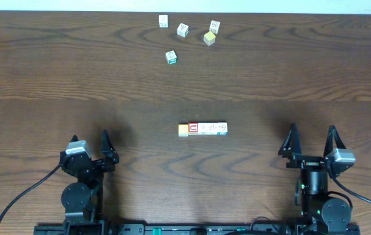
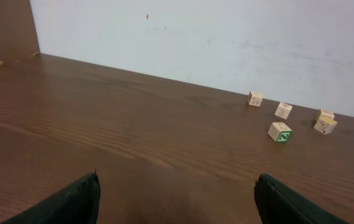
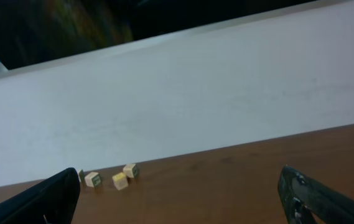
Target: Lift 5 blocks
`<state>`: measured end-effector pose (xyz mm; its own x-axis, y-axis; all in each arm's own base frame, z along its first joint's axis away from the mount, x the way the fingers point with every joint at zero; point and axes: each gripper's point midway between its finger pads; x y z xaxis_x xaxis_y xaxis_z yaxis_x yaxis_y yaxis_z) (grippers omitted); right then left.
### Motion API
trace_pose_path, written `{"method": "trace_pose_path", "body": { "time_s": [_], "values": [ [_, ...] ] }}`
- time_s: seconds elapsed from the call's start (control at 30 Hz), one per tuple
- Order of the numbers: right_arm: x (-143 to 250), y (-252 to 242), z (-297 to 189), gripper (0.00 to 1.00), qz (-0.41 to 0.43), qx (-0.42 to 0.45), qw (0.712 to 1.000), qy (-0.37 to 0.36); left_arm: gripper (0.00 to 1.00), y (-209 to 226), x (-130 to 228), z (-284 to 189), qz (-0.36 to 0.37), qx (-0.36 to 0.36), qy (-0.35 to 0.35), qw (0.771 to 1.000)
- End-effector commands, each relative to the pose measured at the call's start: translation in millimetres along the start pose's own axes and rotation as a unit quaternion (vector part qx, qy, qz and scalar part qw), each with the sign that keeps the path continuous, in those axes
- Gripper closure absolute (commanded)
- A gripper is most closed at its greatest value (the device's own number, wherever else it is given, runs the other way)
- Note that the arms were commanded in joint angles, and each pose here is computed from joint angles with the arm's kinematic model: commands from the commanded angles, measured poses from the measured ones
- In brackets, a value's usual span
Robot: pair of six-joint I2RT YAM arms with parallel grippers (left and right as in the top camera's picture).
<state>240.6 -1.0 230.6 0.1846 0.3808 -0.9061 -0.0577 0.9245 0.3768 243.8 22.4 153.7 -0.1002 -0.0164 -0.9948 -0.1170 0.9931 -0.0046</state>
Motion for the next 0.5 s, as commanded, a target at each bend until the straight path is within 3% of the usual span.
{"method": "trace_pose_path", "body": {
  "time_s": [0.0, 0.2, 0.47],
  "values": [
    [25.3, -16.1, -1.0, 0.01, -0.013, 0.027, 0.999, 0.036, 0.2, 2.6, 17.6, 0.6, 0.007, -0.006, 0.028, 1.0],
    [64.6, -34.0, -8.6, 0.01, -0.017, 0.063, 0.991, 0.117, 0.2, 2.6, 17.6, 0.6, 0.007, -0.006, 0.028, 1.0],
    [66.8, -32.5, -9.0, 0.01, -0.066, 0.05, 0.989, 0.126, 0.2, 2.6, 17.6, 0.6, 0.007, -0.006, 0.028, 1.0]
  ]
}}
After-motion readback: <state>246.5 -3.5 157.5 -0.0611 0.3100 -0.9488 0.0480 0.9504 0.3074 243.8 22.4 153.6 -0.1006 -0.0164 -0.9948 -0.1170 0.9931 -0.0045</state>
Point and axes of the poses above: each gripper's point midway between its finger pads, its own z axis out along the fingers, its own y axis along the line the jaws close on, x = y × z, and after that the axes turned 9 degrees about z, right-handed
